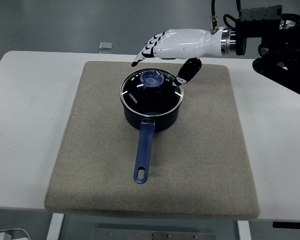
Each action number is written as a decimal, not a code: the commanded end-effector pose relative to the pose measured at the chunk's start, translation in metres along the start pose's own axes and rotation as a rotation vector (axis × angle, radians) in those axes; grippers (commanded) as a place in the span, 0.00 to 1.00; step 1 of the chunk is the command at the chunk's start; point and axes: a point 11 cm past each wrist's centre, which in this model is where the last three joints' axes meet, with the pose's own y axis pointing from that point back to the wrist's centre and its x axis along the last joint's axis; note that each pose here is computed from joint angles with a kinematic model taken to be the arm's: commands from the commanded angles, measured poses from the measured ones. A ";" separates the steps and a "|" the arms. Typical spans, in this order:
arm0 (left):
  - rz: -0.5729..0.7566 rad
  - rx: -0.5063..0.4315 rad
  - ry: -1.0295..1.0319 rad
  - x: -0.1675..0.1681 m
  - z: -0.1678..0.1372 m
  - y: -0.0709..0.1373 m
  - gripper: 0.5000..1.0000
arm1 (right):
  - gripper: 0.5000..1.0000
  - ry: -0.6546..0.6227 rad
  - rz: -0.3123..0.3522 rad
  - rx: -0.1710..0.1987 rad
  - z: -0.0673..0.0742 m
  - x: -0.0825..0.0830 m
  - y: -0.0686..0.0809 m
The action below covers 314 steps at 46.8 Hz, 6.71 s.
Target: Lift the pot lid and place it to the right of the pot.
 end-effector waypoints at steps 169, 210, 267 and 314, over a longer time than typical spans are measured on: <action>0.000 0.000 0.000 0.000 0.000 0.000 1.00 | 0.81 0.286 -0.059 -0.015 0.009 -0.042 -0.035; -0.002 0.000 0.000 0.000 0.000 0.000 1.00 | 0.05 0.256 -0.114 -0.016 0.009 -0.050 -0.036; 0.000 0.000 0.000 0.000 0.000 0.000 1.00 | 0.00 0.281 -0.152 -0.021 0.007 -0.024 -0.042; 0.000 0.000 0.000 0.000 0.000 0.000 1.00 | 0.00 0.331 -0.140 -0.160 0.045 0.008 -0.016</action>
